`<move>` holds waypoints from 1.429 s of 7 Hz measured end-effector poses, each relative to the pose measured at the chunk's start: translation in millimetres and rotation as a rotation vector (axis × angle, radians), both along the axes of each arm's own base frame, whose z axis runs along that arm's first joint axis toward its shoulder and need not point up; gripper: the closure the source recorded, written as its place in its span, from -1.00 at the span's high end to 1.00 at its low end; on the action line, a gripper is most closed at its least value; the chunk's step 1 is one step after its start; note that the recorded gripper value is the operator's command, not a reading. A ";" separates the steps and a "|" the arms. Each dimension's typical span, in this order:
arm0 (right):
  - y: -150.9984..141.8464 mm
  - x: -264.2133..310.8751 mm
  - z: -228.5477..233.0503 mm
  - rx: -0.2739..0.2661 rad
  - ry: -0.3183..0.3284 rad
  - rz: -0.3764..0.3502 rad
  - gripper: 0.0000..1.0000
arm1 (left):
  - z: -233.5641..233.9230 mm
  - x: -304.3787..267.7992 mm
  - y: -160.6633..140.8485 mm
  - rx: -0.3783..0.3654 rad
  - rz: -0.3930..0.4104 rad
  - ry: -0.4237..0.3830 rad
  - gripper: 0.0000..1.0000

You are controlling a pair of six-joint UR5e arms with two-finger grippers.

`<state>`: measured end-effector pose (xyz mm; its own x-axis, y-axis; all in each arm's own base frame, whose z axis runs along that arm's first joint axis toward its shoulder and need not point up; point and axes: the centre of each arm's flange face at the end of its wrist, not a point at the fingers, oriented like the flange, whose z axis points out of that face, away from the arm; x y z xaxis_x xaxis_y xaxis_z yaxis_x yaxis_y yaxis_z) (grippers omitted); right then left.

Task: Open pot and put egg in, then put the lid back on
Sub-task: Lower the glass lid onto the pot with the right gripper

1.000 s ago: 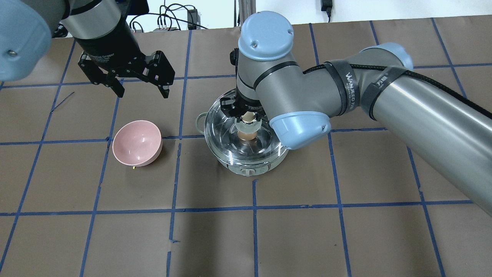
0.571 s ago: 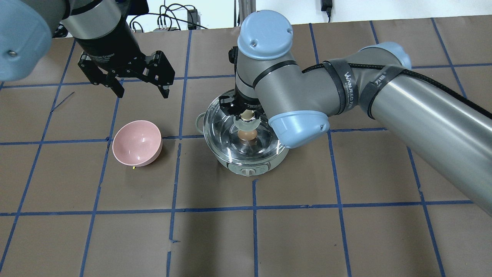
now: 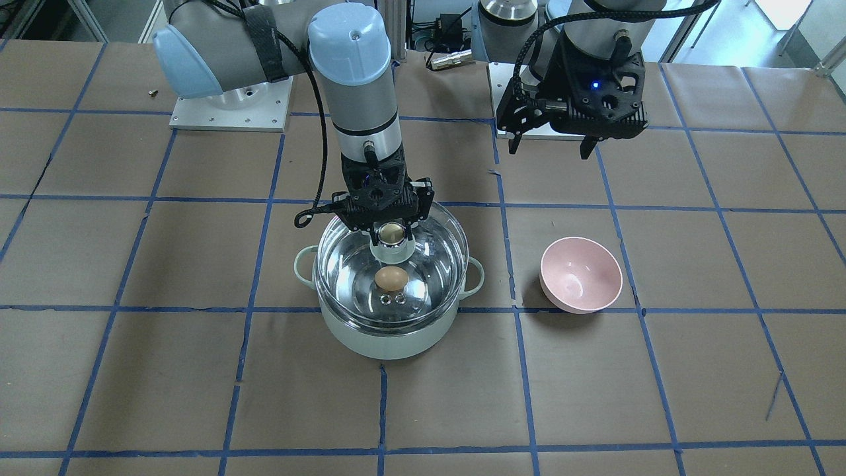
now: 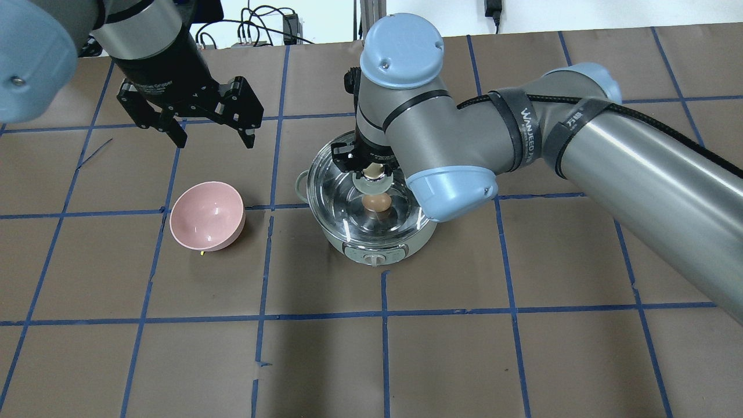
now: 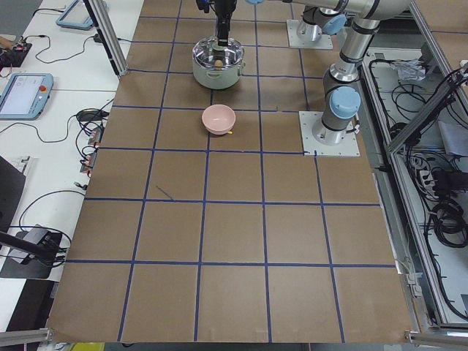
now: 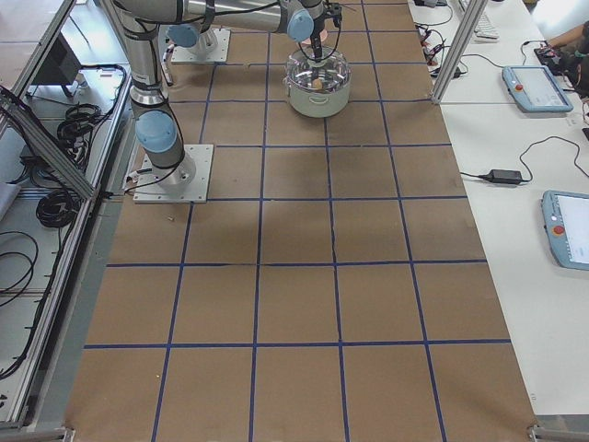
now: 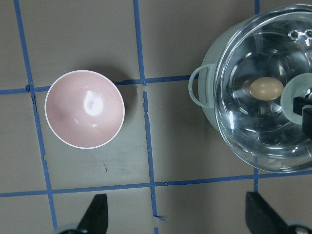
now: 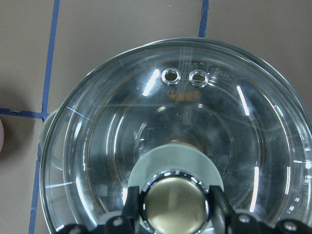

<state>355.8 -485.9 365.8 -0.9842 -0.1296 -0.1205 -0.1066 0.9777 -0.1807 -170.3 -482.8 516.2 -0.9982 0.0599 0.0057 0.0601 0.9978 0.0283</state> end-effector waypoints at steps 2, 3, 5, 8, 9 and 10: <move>-0.2 -1.1 -1.6 0.000 0.000 0.003 -0.24 | 0.4 -0.6 1.2 0.000 -0.003 0.001 1.00; -1.0 -1.0 -3.0 0.001 0.000 0.003 -0.24 | 0.4 -0.5 1.6 0.000 -0.004 0.000 1.00; -3.7 0.1 -5.5 -0.010 -0.004 0.003 -0.24 | 0.4 -0.3 1.8 0.000 -0.005 0.000 1.00; -7.1 -3.0 -3.0 -0.027 -0.001 0.037 -0.23 | 0.2 -0.3 2.2 0.001 -0.005 0.000 1.00; -7.0 -3.9 -3.4 -0.028 0.002 0.048 -0.23 | 0.2 -0.6 2.5 0.002 -0.006 0.000 1.00; -6.4 -4.4 -4.6 -0.026 0.003 0.052 -0.23 | 0.2 -0.8 2.7 0.002 -0.007 0.000 1.00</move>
